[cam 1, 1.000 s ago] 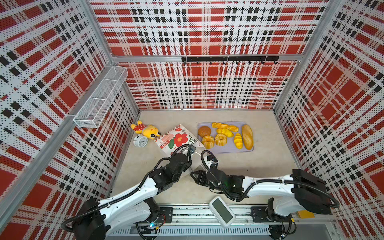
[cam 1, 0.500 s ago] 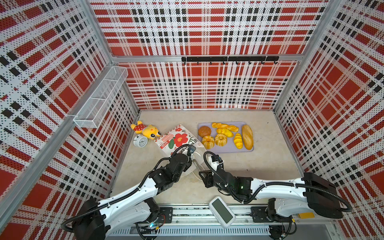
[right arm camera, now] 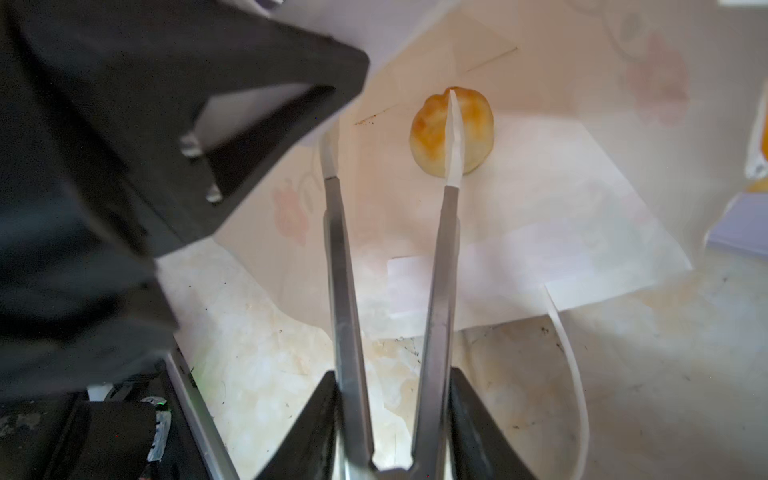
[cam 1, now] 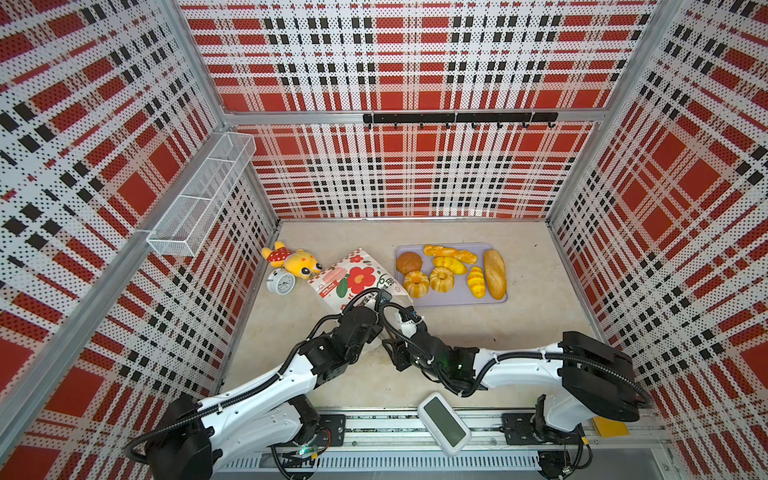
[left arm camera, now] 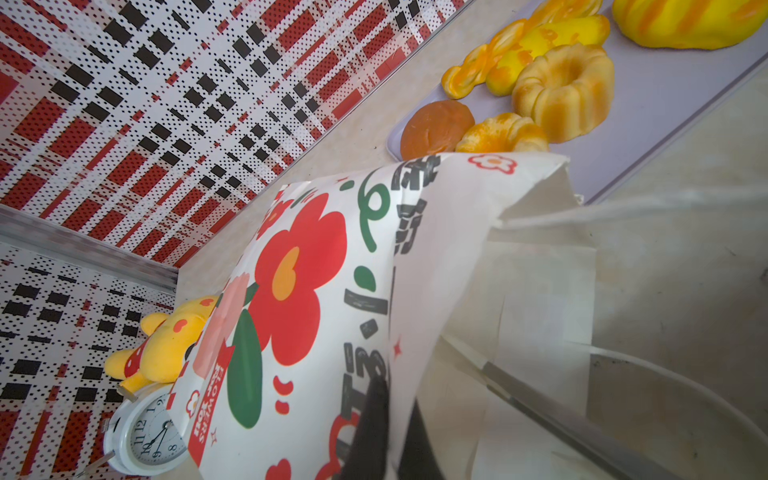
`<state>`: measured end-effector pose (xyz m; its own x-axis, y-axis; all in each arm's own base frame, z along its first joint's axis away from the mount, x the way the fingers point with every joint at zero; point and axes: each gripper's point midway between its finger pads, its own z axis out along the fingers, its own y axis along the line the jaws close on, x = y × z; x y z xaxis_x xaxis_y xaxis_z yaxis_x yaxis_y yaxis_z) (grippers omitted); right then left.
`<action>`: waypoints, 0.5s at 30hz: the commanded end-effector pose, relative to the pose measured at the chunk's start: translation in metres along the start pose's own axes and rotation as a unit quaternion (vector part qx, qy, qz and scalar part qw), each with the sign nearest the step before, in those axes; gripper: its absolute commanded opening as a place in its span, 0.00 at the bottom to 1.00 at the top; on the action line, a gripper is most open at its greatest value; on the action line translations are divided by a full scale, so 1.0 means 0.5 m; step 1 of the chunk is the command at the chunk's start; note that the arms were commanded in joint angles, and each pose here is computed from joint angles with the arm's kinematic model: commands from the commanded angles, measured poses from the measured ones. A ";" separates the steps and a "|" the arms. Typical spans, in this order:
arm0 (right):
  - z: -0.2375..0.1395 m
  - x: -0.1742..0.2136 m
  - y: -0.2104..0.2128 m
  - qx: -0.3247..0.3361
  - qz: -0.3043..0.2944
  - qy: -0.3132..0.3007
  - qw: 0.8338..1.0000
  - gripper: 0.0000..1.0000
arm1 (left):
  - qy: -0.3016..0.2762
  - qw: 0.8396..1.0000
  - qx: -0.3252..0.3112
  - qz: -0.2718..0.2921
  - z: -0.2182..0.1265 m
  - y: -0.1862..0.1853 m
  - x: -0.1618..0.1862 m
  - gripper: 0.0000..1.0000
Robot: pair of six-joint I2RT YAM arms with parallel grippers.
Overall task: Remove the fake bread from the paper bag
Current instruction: 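Push the open tongs deeper into the bag and clamp the pale round pastry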
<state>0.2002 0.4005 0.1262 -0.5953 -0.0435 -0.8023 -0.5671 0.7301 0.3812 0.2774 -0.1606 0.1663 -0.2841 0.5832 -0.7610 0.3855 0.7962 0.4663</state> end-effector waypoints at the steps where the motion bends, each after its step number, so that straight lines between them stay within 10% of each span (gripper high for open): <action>1: 0.009 -0.055 0.014 0.005 -0.024 -0.031 0.999 0.43 | -0.016 1.000 -0.006 -0.021 -0.002 0.011 -0.018 0.00; 15: 0.064 -0.047 -0.023 0.069 -0.043 0.004 0.997 0.44 | -0.018 1.000 -0.008 -0.022 -0.003 0.014 -0.019 0.00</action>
<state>0.2287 0.4119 0.1151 -0.5774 -0.1356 -0.8051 -0.5451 0.7982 0.2564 0.2789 -0.1580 0.1669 -0.2886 0.5789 -0.7626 0.3763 0.8010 0.4657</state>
